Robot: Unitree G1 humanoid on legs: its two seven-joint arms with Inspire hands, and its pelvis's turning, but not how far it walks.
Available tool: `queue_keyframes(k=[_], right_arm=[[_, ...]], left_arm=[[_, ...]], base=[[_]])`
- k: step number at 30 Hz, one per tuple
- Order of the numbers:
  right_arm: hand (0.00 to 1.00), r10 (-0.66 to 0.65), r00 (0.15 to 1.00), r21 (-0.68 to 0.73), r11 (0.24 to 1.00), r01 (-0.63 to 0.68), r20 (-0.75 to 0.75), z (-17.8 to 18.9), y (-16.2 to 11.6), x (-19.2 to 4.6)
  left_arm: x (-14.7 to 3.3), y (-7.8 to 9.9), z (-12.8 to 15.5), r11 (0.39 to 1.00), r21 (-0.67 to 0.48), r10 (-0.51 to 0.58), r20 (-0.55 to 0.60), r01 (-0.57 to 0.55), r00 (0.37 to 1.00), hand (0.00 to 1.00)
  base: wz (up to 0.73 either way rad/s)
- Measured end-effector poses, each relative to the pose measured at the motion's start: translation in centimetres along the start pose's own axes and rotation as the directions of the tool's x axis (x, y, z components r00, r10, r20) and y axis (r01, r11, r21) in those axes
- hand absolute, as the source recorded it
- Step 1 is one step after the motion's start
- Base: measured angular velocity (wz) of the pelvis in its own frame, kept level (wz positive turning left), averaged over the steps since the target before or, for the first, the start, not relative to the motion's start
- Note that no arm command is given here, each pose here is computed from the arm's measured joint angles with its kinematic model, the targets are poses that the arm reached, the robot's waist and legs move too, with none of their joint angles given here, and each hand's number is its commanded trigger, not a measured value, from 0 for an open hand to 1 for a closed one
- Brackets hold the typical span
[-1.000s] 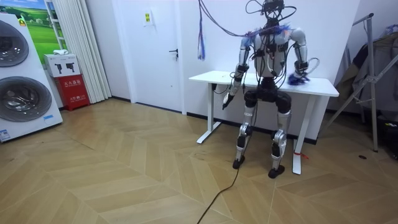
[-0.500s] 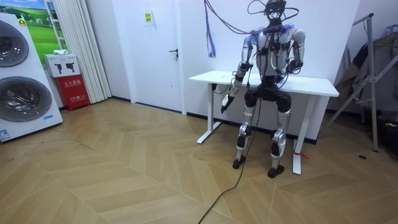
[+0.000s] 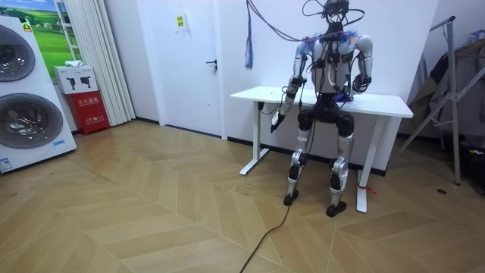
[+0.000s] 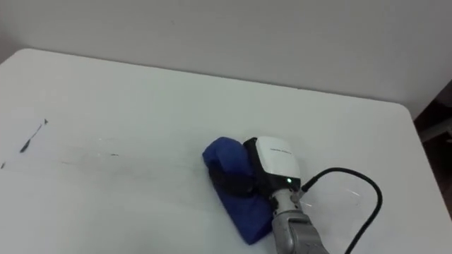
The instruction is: Wipe table
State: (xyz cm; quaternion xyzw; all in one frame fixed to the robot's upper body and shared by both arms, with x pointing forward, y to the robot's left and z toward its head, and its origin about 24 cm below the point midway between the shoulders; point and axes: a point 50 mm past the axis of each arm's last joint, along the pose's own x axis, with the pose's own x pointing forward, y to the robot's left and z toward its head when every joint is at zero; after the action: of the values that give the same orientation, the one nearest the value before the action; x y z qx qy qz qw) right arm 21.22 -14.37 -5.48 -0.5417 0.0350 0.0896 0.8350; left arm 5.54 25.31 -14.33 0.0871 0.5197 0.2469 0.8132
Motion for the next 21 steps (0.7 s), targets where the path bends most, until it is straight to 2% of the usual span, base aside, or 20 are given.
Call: queue_keyframes(k=[12, 21], right_arm=[[0.00, -0.009, 0.999, -0.013, 1.000, 0.009, 0.041, 0.3, -0.2, -0.4], [0.00, -0.019, 0.999, 0.048, 0.999, 0.021, -0.038, -1.6, -0.9, -1.9]], left_arm=[[0.0, 0.1, 0.3, 1.000, -0.003, 0.005, 0.020, -0.005, 1.000, 0.00], [0.1, 0.6, 0.7, 0.999, -0.048, -0.010, 0.050, 0.012, 0.999, 0.00]], base=[[-0.03], [-0.01]])
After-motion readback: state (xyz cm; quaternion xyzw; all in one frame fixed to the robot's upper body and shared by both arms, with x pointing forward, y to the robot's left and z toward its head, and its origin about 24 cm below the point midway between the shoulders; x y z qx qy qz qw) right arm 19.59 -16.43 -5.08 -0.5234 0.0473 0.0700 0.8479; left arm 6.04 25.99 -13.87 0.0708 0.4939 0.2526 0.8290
